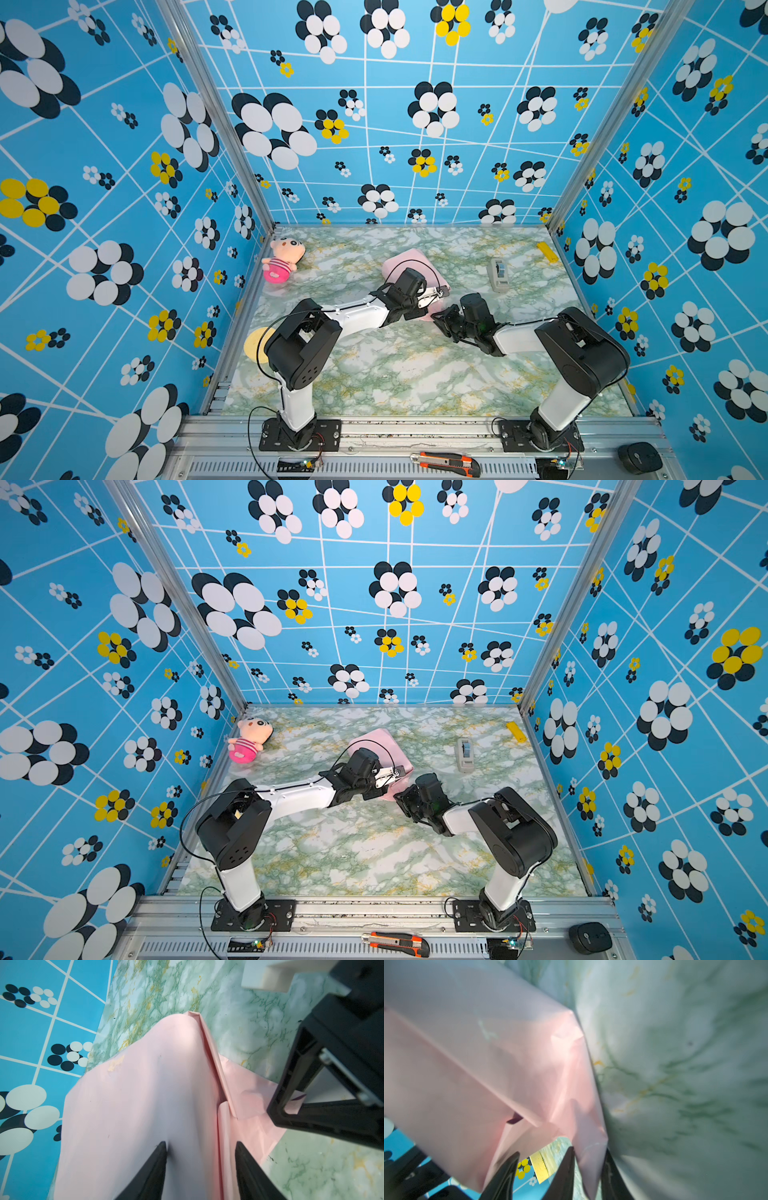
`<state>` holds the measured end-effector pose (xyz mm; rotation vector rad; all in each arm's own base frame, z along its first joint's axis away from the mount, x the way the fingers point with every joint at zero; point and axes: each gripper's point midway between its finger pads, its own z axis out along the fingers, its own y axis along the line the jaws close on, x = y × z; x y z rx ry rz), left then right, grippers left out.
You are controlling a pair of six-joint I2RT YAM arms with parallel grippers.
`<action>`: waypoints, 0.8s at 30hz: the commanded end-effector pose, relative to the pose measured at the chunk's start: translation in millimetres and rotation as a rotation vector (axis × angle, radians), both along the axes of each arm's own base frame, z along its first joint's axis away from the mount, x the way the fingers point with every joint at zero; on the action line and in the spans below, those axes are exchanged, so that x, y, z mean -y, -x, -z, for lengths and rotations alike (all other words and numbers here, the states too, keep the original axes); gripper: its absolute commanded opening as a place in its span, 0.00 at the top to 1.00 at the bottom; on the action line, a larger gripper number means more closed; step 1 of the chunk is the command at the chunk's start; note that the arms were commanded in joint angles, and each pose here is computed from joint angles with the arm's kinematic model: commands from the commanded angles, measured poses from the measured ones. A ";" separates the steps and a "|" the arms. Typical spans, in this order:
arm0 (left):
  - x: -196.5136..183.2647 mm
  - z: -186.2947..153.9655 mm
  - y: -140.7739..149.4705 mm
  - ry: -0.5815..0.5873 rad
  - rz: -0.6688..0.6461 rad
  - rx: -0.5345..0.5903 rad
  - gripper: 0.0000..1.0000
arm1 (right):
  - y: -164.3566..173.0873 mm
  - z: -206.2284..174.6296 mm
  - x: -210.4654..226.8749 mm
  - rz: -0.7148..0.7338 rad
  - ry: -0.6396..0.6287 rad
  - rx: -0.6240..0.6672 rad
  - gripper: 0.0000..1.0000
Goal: Wrap a gift box in wrapping paper
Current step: Fold the wrapping paper for the gift box, then fifth fold the wrapping paper around the gift box.
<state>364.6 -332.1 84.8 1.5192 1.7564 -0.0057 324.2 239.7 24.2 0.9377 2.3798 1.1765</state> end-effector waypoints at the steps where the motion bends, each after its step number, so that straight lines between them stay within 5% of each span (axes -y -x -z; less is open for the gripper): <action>1: -10.0 33.3 14.1 -0.048 -0.008 -0.109 0.48 | 4.7 10.8 15.5 0.036 0.091 -0.020 0.88; 10: -5.6 27.4 17.5 -0.016 -0.013 -0.144 0.48 | -7.4 -21.5 21.2 0.005 0.157 0.101 1.00; 24: -3.8 30.0 26.6 0.015 0.024 -0.183 0.33 | -39.3 -73.0 -1.8 -0.073 0.133 0.245 1.00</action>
